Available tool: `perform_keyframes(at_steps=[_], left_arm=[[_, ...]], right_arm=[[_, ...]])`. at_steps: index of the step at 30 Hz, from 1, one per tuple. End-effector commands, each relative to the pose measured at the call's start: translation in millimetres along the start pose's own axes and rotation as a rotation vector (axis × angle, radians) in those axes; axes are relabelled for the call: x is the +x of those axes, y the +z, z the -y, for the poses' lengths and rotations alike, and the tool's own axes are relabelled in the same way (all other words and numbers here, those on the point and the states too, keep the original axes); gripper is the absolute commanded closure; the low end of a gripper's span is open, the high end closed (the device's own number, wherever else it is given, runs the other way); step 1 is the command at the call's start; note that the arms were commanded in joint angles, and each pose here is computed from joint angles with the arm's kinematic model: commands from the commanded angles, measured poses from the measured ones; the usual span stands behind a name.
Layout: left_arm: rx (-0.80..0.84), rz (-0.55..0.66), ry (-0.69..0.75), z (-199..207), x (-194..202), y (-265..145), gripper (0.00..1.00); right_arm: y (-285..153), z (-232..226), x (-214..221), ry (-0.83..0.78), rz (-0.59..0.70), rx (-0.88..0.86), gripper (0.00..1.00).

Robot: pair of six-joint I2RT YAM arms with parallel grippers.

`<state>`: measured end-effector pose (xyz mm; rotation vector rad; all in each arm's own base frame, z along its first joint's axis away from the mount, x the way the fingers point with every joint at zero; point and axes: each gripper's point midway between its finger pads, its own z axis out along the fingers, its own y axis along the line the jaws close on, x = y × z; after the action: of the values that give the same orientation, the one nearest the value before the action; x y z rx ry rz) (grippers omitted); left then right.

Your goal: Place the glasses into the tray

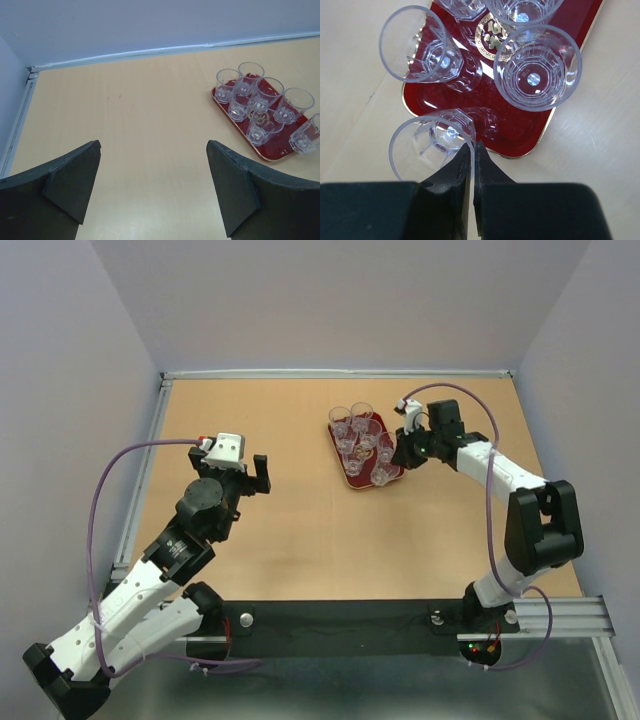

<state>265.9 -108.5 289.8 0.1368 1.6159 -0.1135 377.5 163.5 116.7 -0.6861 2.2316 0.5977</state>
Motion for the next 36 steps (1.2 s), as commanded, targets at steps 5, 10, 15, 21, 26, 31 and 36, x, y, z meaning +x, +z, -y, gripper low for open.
perform_keyframes(at_steps=[5,10,15,21,26,31,36], left_arm=[[-0.026,0.040,-0.012,-5.0,-9.1,2.5,0.02],[-0.025,0.042,-0.014,-5.1,-9.9,2.0,0.02],[-0.023,0.038,-0.011,-4.8,-8.4,3.2,0.02],[-0.025,0.038,-0.011,-5.0,-8.4,3.2,0.02],[-0.026,0.037,-0.010,-5.3,-8.0,3.5,0.02],[-0.028,0.040,-0.012,-5.9,-8.8,3.0,0.02],[-0.028,0.040,-0.012,-6.0,-8.5,2.8,0.02]], right_arm=[[11.1,14.2,-39.8,-0.019,0.075,0.103,1.00],[13.3,12.7,-43.1,-0.024,0.077,0.106,1.00],[17.6,18.5,-43.2,-0.015,0.069,0.142,0.99],[31.1,16.0,-33.8,-0.024,0.032,0.153,0.96],[33.5,12.0,-31.6,-0.039,0.023,0.148,0.69],[16.6,10.1,-36.9,-0.077,0.047,0.175,0.27],[-13.9,12.7,-37.7,-0.146,0.073,0.250,0.14]])
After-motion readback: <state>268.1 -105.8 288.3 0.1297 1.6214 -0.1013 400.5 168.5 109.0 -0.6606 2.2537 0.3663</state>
